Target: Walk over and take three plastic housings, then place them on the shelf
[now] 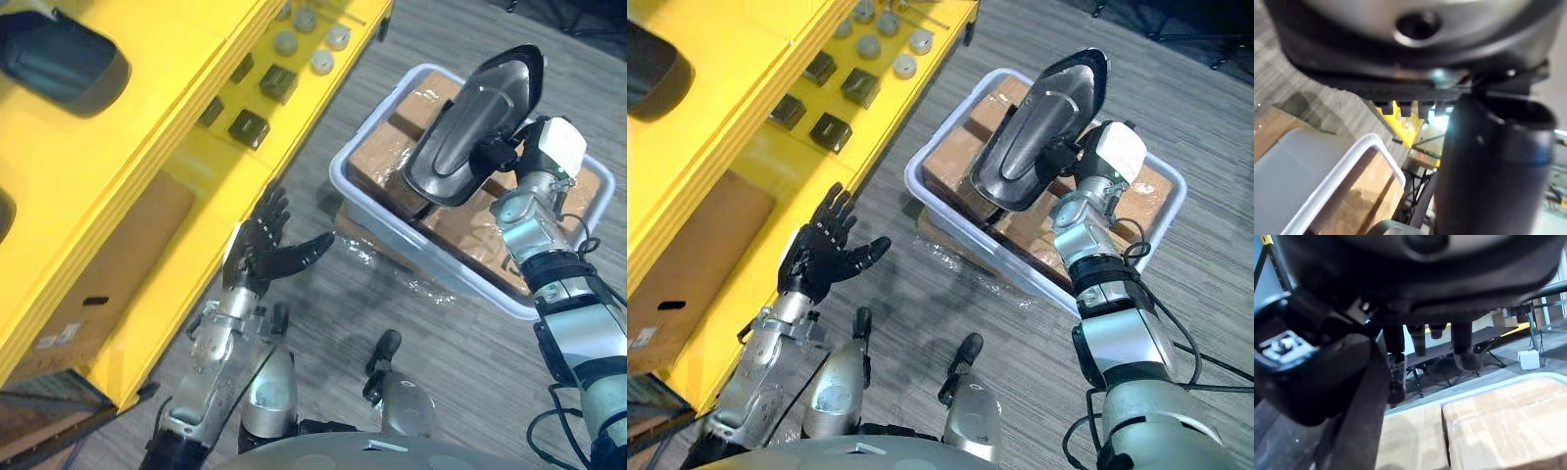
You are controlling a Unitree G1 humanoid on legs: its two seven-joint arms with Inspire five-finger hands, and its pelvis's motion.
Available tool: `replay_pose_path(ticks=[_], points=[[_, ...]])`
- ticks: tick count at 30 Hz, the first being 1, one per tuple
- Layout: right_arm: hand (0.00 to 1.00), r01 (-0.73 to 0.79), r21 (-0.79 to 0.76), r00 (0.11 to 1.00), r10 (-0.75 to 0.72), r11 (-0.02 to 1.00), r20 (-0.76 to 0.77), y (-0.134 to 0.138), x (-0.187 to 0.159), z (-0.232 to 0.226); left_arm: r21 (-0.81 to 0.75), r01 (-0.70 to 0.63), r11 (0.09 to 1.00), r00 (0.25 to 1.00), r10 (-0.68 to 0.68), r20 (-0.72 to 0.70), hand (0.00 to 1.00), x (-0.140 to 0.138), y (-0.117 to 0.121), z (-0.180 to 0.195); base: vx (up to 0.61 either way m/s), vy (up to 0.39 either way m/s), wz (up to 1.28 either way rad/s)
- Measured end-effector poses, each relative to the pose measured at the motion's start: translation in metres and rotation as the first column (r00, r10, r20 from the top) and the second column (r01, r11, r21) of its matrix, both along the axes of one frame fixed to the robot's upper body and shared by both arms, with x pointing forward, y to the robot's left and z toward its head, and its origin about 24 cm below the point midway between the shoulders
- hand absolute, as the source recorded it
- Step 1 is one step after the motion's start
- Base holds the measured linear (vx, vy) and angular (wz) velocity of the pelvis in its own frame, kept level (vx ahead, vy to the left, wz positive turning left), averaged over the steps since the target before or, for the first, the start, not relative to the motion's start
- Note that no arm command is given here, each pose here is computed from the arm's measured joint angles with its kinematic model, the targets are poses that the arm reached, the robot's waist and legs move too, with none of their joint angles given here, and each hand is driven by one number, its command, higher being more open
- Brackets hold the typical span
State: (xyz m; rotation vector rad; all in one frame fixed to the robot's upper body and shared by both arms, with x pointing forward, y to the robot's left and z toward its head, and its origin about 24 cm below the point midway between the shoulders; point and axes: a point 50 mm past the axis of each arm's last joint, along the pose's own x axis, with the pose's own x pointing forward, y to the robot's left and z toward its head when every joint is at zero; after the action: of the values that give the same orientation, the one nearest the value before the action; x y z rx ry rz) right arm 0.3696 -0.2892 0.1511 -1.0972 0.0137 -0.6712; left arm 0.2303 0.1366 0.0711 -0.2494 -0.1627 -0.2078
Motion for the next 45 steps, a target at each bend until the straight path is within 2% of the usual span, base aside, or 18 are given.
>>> replay_pose_path(ticks=[3,6,10,11,15,18,27,33,42,43,45], points=[[0.0,-0.041,-0.064,0.999,0.043,0.997,0.019,0.006,0.002,0.005,0.049,0.051,0.998,0.994,-0.055,0.089,1.0,0.023,-0.004,0.024,0.0,-0.002,-0.2],[0.0,-0.11,-0.107,0.992,0.116,0.988,0.049,0.016,0.004,0.009,0.089,0.115,0.989,0.987,-0.124,0.1,1.0,0.044,-0.01,0.036,-0.03,-0.004,-0.17],[0.0,-0.195,-0.135,0.975,0.208,0.971,0.085,0.037,0.008,0.013,0.062,0.187,0.98,0.982,-0.187,-0.003,1.0,0.059,-0.013,0.026,-0.04,-0.005,-0.26],[0.0,-0.238,-0.166,0.961,0.257,0.957,0.104,0.046,0.009,0.017,0.019,0.226,0.974,0.972,-0.224,-0.066,1.0,0.065,-0.016,0.021,-0.05,-0.01,-0.2],[0.0,-0.301,-0.209,0.938,0.328,0.931,0.113,0.06,0.01,0.019,-0.05,0.257,0.965,0.951,-0.262,-0.164,1.0,0.076,-0.021,0.012,-0.03,-0.019,-0.19],[0.0,-0.343,-0.219,0.922,0.372,0.914,0.11,0.071,0.01,0.017,-0.106,0.259,0.96,0.944,-0.275,-0.184,1.0,0.086,-0.022,0.016,-0.02,-0.01,-0.07],[0.0,-0.454,-0.247,0.873,0.482,0.856,0.07,0.097,0.01,0.01,-0.339,0.287,0.896,0.922,-0.354,-0.156,1.0,0.1,-0.034,0.033,-0.01,0.004,-0.05],[0.0,-0.523,-0.276,0.832,0.553,0.806,0.036,0.117,0.01,0.003,-0.343,0.252,0.905,0.925,-0.33,-0.191,1.0,0.103,-0.034,0.028,0.0,0.0,0.0],[0.0,-0.564,-0.223,0.814,0.581,0.795,0.013,0.13,0.005,-0.017,-0.332,0.191,0.924,0.931,-0.278,-0.236,1.0,0.105,-0.035,0.023,0.0,0.0,0.0],[0.0,-0.572,-0.221,0.808,0.589,0.79,0.014,0.133,0.005,-0.018,-0.327,0.181,0.928,0.933,-0.267,-0.242,0.0,0.105,-0.035,0.023,0.0,0.0,0.0],[0.0,-0.581,-0.217,0.802,0.598,0.785,0.015,0.137,0.004,-0.019,-0.322,0.17,0.931,0.934,-0.257,-0.25,0.0,0.105,-0.035,0.022,0.0,0.0,0.0]])
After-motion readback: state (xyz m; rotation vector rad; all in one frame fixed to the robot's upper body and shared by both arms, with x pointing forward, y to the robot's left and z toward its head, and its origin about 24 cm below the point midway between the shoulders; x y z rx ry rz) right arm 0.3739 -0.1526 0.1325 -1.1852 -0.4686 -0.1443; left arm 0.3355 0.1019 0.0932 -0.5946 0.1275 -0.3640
